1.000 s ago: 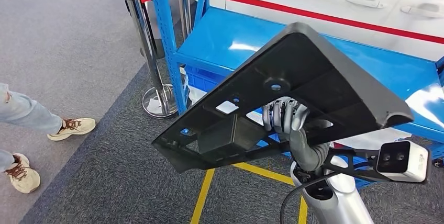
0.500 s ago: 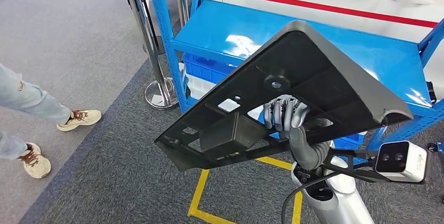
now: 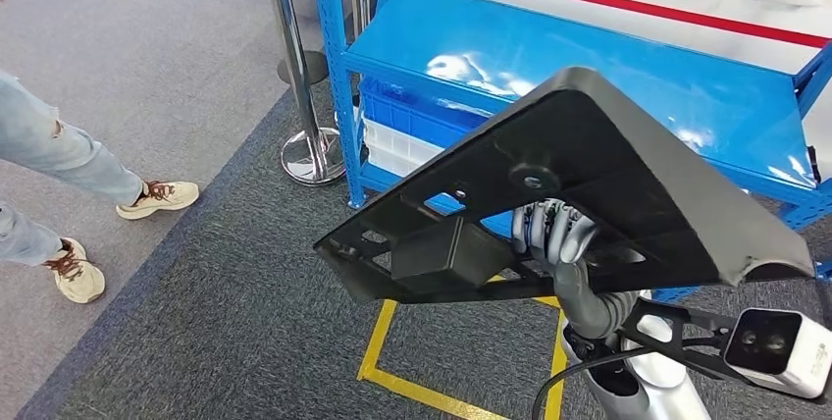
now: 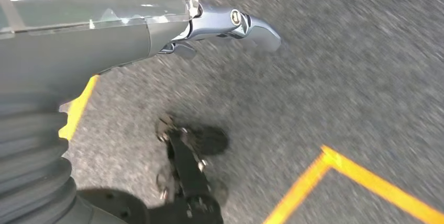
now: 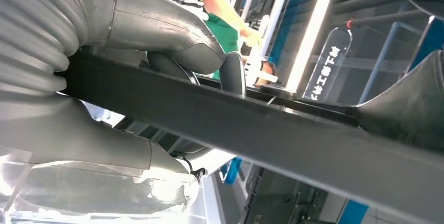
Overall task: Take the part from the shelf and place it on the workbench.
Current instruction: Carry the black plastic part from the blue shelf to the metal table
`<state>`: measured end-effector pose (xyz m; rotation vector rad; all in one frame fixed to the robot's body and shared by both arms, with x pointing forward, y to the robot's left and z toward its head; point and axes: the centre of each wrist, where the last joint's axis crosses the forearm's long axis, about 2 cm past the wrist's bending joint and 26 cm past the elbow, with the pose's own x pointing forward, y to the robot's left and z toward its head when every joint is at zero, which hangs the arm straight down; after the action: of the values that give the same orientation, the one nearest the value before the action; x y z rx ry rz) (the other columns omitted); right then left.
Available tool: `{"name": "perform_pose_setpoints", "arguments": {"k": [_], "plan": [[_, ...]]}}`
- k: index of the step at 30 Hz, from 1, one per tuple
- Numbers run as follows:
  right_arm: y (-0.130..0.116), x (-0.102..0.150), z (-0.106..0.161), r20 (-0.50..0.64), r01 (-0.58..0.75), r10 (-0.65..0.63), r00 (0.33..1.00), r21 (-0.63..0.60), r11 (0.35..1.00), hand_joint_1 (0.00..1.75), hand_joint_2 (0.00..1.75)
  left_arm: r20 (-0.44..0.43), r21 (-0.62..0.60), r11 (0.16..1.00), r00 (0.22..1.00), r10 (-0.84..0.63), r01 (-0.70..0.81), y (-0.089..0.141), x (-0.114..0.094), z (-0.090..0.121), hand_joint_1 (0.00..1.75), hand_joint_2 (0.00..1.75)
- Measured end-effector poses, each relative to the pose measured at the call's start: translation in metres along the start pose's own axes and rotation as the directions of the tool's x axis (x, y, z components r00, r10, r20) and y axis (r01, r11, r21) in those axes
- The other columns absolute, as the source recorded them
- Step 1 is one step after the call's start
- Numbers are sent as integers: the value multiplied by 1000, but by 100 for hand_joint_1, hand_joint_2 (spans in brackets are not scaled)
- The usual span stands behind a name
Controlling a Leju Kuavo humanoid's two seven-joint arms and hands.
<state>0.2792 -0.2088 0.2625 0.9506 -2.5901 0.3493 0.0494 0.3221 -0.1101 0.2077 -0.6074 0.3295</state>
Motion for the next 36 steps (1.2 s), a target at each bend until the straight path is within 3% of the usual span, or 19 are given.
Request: {"name": "perform_pose_setpoints", "arguments": {"k": [9,17,36], "plan": [[0,9,18,-26,-89,91,996,46,995,169,175,-130,143,987,990,-49,68,14,-1,0,0,175],[2,18,32,-61,-119,122,991,48,992,169,175,-180,306,944,981,-72,126,35,0,-1,0,175],[3,30,37,-54,-88,90,994,37,995,169,175,-199,389,909,977,-72,147,55,0,0,0,175]]}}
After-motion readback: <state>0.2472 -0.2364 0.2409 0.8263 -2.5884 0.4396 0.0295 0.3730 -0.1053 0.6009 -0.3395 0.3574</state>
